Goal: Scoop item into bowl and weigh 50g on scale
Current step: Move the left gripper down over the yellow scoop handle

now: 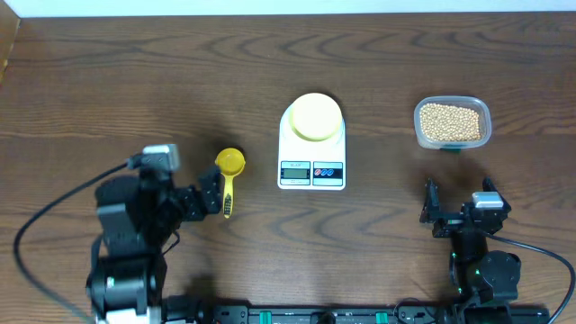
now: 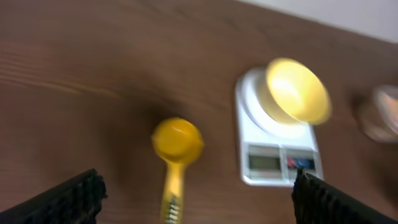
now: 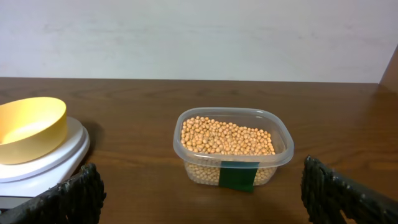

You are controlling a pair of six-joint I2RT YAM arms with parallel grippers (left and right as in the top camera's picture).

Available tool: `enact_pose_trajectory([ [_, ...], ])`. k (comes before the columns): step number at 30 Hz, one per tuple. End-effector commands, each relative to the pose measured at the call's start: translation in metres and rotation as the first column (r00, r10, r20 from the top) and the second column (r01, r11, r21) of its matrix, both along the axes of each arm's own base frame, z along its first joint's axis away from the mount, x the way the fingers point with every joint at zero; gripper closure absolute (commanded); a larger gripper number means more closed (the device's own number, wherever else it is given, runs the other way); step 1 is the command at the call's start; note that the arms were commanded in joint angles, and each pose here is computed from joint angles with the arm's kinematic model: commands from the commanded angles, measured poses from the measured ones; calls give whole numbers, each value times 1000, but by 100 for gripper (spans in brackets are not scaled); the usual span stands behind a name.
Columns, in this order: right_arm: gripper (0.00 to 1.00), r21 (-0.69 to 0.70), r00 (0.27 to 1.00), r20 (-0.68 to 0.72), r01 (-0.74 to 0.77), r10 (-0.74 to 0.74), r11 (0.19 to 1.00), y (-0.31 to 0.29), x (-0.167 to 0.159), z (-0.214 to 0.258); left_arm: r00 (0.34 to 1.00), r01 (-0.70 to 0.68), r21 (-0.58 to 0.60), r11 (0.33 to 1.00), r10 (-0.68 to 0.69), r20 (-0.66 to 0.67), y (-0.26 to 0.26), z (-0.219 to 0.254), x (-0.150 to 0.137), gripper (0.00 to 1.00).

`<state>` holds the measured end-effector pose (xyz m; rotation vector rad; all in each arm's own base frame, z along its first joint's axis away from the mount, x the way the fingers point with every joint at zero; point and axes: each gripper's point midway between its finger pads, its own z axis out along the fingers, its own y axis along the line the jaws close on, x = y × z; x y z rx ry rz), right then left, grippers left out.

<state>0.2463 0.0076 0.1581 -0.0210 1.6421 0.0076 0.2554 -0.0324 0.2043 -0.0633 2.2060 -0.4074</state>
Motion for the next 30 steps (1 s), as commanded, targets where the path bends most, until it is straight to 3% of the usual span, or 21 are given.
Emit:
enact_pose_trajectory([
  [1,1,10,1000,1,8,-8,1000,-1,0,0,987,159,-113,981,-161,-10,-30,5,-2,2],
  [6,1,10,1000,1,8,-8,1000,-1,0,0,987,142,-111,984,-149,-58,-27,1,0,2],
  [10,1,10,1000,1,8,-8,1000,-1,0,0,976,36,-14,999,-38,-215,-3,-10,-7,2],
  [13,1,10,1000,1,8,-8,1000,-1,0,0,901,-90,128,988,136,-411,31,-25,-19,2],
  [16,1,10,1000,1,8,-8,1000,-1,0,0,812,-94,190,977,186,-553,43,-40,-24,2],
  [21,1,10,1000,1,8,-8,1000,-1,0,0,736,-52,88,995,97,-670,27,-70,-11,2],
  [26,1,10,1000,1,8,-8,1000,-1,0,0,649,-42,75,996,85,-756,26,-97,-10,2],
  [30,1,10,1000,1,8,-8,1000,-1,0,0,628,-45,-28,999,7,-778,11,-107,-3,2],
])
